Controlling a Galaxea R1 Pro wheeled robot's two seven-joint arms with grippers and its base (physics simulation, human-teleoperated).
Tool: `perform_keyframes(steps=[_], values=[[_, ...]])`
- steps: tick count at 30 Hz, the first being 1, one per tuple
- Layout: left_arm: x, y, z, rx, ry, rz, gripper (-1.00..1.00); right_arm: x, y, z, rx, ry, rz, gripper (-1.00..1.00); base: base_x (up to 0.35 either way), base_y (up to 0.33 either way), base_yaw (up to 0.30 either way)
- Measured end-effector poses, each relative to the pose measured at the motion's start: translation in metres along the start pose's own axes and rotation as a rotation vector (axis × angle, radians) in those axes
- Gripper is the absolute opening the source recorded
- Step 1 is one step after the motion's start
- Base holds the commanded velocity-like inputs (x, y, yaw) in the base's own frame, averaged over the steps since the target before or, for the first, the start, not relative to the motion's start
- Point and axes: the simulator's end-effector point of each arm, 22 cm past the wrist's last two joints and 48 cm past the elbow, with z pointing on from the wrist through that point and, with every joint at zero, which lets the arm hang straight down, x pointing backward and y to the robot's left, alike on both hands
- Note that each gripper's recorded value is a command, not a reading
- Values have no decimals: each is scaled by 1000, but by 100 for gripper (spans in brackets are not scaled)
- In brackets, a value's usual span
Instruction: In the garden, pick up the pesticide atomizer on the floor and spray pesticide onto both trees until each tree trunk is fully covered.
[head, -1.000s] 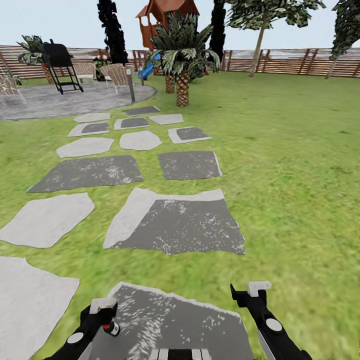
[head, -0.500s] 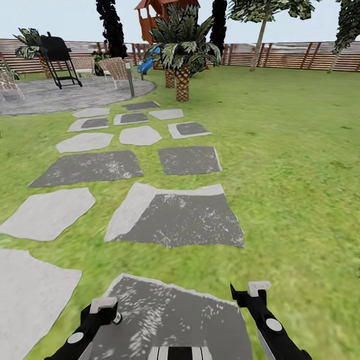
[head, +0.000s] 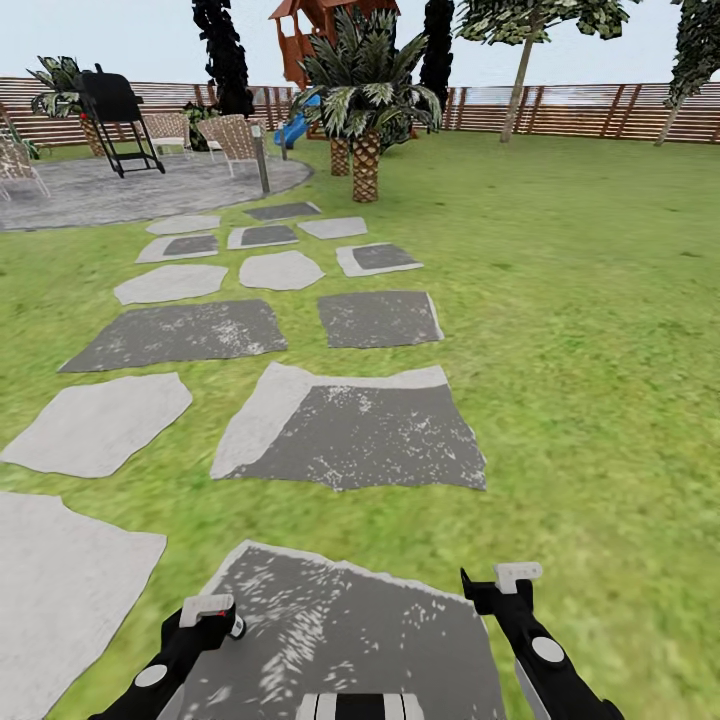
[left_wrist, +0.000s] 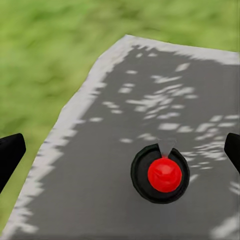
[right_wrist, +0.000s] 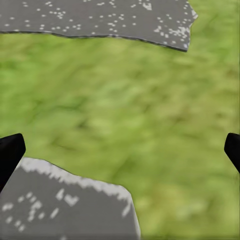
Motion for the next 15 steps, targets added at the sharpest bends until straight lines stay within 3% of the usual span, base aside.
perform_keyframes(steps=[5,15], values=[[0,-1,0,2,0,5,100,0,0,0,0,0,0,100,0,0,-186],[-1,-1,0,5,-10,8,100,0,0,0,0,0,0,100,0,0,-16]])
